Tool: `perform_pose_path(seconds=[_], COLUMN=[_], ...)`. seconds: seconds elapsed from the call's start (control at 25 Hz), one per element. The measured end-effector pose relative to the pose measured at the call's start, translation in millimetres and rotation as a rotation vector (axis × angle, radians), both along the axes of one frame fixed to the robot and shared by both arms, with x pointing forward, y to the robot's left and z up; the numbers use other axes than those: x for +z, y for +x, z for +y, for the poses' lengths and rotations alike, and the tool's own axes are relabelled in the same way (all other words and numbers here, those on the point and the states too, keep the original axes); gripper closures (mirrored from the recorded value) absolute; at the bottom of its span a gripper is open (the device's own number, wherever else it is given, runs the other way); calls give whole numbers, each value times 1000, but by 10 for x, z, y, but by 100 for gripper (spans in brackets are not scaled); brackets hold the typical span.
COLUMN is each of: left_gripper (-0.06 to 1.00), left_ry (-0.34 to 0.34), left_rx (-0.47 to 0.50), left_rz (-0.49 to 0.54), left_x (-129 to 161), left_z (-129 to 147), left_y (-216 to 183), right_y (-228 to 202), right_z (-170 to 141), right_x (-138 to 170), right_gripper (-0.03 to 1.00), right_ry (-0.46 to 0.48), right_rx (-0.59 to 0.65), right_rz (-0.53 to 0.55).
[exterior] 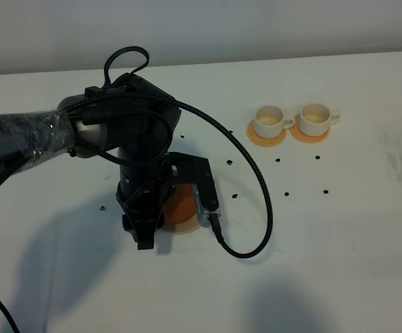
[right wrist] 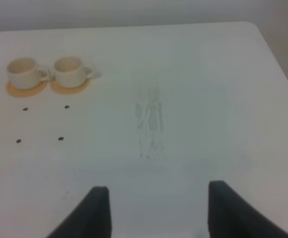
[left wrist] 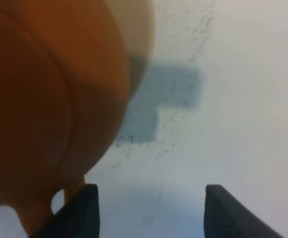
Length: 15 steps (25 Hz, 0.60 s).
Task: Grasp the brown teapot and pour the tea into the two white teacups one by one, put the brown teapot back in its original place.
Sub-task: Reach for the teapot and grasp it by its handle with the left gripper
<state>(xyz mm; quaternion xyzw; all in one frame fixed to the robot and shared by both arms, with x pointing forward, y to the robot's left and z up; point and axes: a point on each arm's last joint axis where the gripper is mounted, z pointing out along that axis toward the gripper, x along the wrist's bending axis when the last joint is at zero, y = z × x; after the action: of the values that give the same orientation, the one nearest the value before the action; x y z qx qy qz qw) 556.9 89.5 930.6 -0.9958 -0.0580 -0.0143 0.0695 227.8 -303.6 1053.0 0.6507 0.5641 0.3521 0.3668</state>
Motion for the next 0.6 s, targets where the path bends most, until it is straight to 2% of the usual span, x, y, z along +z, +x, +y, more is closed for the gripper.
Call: perform_pose_path(seconds=[0.12,0.28,0.48,0.6], left_gripper=[46,46,46,46], left_ry=[-2,-45,-128,-206], left_rx=[3,-8,-38,18], left_rz=[2,-4,-94,-192], left_x=[0,107,532,784], left_z=[-2,-39,-64,14], left_y=[-2,-40,-142,-211], right_y=[0,0,0,0], right_z=[0,0,0,1], right_x=[0,0,0,0], right_gripper=[54,54,54,54], right_ry=[0,0,0,1], right_rx=[0,0,0,0], right_rz=[0,0,0,0])
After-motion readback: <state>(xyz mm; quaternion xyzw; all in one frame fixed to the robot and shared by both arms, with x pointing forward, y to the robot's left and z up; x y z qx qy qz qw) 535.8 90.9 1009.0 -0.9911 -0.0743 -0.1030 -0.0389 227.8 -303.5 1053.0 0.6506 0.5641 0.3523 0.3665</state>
